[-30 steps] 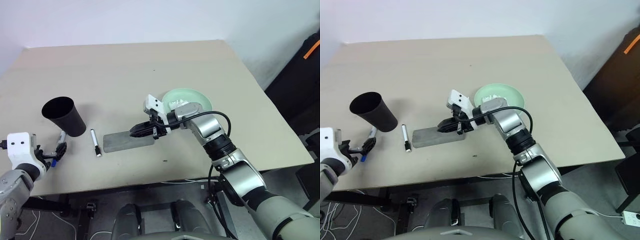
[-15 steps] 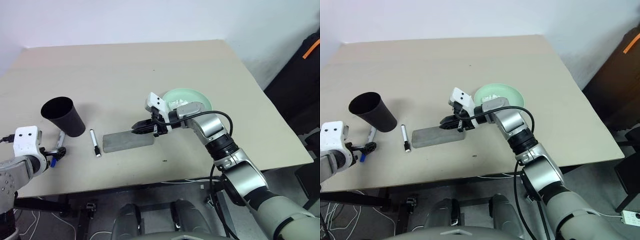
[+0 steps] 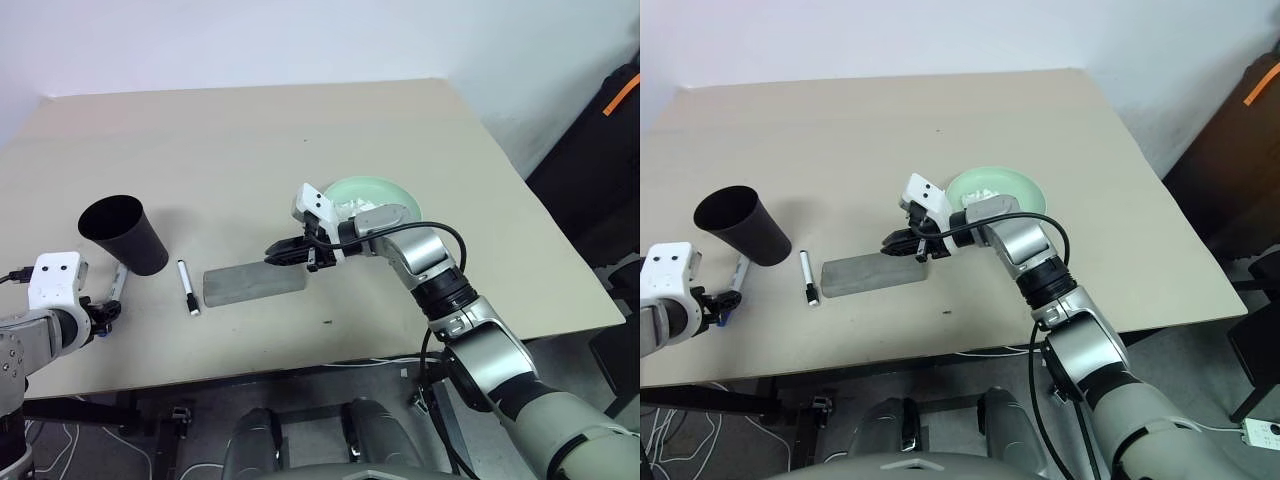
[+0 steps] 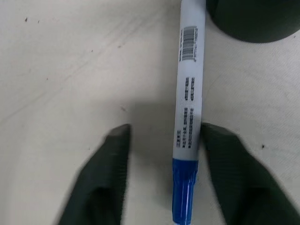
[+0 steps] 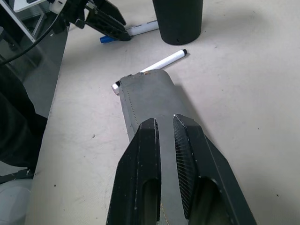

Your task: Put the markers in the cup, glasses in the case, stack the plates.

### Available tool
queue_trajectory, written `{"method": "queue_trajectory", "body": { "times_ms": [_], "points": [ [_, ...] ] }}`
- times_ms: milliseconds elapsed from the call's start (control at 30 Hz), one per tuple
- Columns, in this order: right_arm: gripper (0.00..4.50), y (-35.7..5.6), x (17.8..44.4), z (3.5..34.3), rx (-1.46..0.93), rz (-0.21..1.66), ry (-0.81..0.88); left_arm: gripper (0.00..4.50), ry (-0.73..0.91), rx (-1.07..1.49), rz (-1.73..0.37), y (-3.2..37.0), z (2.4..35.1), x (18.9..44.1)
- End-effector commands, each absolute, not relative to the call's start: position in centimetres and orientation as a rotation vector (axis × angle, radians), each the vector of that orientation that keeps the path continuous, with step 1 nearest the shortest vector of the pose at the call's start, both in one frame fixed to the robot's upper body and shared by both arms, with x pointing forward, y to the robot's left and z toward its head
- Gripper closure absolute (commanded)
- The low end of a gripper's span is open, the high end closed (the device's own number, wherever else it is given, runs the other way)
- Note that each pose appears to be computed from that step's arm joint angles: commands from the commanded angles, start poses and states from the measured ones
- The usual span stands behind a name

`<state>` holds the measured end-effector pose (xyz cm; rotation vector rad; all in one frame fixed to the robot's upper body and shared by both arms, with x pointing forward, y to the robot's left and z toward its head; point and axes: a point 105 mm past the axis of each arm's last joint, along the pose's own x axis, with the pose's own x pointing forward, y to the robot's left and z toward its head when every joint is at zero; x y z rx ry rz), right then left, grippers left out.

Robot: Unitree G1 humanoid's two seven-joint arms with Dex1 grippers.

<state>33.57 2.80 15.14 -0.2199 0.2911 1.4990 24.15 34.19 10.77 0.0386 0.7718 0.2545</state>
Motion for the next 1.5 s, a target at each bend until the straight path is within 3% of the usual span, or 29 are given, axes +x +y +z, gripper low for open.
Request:
{"method": "queue_trajectory", "body": {
  "times_ms": [33, 133, 333, 400, 500, 600, 733, 967, 1033, 1267, 1500],
  "points": [
    [3.93, 2.9, 33.7, 16.2, -0.213, 1.502, 0.245, 3.34, 0.782, 0.06, 0.353, 35.7, 10.7, 23.5],
    [3.93, 2.8, 33.9, 16.2, -0.208, 1.499, 0.24, 4.23, 0.744, 0.062, 0.41, 36.5, 11.3, 23.7],
    [3.93, 2.5, 33.7, 18.0, -0.152, 1.528, 0.145, 4.24, 0.672, 0.105, 0.526, 38.5, 12.2, 23.7],
    [3.93, 2.4, 33.1, 19.3, -0.094, 1.569, 0.081, 4.24, 0.57, 0.176, 0.578, 39.8, 13.6, 24.2],
    [3.93, 1.9, 33.0, 22.4, 0.0, 1.52, -0.183, 4.24, 0.367, 0.219, 0.628, 41.4, 16.2, 25.0],
    [3.93, 1.5, 31.9, 22.5, 0.02, 1.581, -0.192, 4.24, 0.232, 0.347, 0.718, 43.0, 18.7, 25.0],
    [3.07, 1.2, 31.1, 22.6, 0.048, 1.619, -0.183, 4.24, -0.076, 0.371, 0.675, 42.7, 22.6, 25.9],
    [0.58, 1.0, 29.9, 21.9, -0.014, 1.655, -0.196, 4.24, -0.351, 0.407, 0.547, 40.7, 26.1, 26.6],
    [0.04, 0.9, 29.8, 21.5, -0.034, 1.656, -0.194, 4.24, -0.41, 0.407, 0.489, 39.9, 26.7, 26.9],
    [0.04, 1.1, 30.9, 21.0, -0.057, 1.576, -0.197, 4.24, -0.668, 0.288, 0.262, 36.6, 29.4, 27.2],
    [0.04, 1.2, 31.6, 20.8, -0.081, 1.511, -0.208, 4.24, -0.622, 0.145, -0.01, 32.8, 26.7, 28.8]
  ]
}}
